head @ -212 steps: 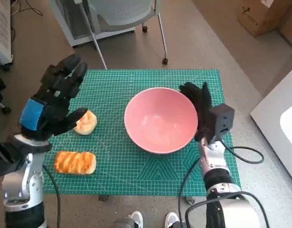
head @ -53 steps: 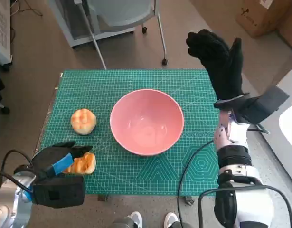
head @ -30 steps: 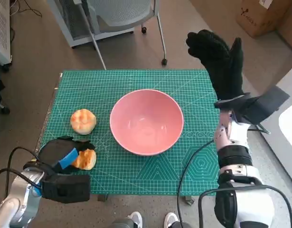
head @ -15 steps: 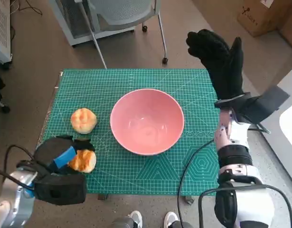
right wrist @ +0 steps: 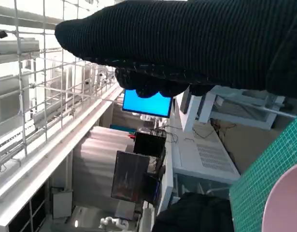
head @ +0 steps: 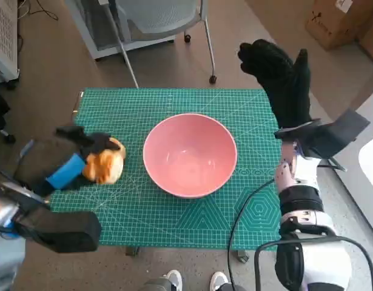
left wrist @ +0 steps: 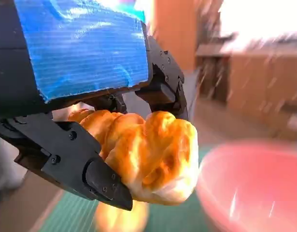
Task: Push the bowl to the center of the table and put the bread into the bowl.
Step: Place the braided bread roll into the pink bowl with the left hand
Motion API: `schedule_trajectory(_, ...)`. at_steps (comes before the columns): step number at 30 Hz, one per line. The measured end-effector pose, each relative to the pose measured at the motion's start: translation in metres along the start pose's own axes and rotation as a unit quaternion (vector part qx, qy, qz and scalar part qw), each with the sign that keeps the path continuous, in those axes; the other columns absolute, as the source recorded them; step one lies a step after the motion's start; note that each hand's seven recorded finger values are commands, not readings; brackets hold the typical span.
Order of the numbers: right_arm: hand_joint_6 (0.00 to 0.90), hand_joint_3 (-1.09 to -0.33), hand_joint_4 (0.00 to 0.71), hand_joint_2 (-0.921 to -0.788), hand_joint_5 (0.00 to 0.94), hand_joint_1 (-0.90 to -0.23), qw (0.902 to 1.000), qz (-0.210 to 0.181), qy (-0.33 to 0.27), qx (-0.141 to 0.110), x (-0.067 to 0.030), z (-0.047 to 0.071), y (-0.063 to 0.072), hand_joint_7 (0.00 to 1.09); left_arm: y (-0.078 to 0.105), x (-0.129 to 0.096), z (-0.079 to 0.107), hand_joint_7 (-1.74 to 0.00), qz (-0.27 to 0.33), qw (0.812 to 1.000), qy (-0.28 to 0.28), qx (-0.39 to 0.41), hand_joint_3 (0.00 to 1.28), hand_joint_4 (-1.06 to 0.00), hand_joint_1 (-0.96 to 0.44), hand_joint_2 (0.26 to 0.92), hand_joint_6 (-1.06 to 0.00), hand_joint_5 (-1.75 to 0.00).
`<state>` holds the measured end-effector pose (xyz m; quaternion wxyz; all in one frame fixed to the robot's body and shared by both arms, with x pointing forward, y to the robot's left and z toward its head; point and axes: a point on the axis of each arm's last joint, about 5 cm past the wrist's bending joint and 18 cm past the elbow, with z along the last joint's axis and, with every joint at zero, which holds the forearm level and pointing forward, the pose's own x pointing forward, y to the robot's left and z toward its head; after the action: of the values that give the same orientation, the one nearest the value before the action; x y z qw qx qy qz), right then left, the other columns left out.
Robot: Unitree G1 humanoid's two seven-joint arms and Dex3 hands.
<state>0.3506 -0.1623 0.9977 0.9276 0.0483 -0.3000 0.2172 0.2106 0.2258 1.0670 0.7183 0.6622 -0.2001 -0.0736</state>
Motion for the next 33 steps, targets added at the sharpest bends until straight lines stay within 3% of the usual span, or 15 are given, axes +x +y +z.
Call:
schedule_trajectory(7, 0.36, -0.584, 0.22, -0.921, 0.002, -0.737, 1.0, 0.001, 0.001, 0.002, 0.0001, 0.0, 0.001, 0.0, 0.004, 0.035, 0.014, -1.02, 0.028, 0.997, -0.068, 0.007, 0.0, -0.8, 0.0, 0.89, -0.8, -0.99)
schedule_trajectory(15, 0.362, -0.588, 0.217, -0.921, 0.0, -0.729, 1.0, 0.003, -0.002, 0.0, 0.0, 0.0, 0.001, 0.0, -0.013, 0.075, 0.027, -1.09, -0.01, 0.991, -0.137, 0.004, 0.0, -0.79, 0.0, 0.898, -0.77, -0.97)
schedule_trajectory(25, 0.362, -0.626, 0.211, -0.921, 0.001, -0.694, 0.9999, 0.001, -0.009, -0.012, -0.0038, 0.001, -0.004, 0.0, -0.038, 0.107, 0.035, -1.15, -0.073, 0.985, -0.154, -0.016, 0.03, -0.72, 0.0, 0.919, -0.68, -1.08)
schedule_trajectory(33, 0.358, -0.638, 0.213, -0.921, 0.002, -0.671, 0.9998, -0.004, -0.008, -0.016, -0.0095, 0.0, -0.007, 0.0, -0.054, 0.118, 0.042, -1.15, -0.107, 0.982, -0.153, -0.035, 0.07, -0.67, 0.0, 0.921, -0.65, -1.17)
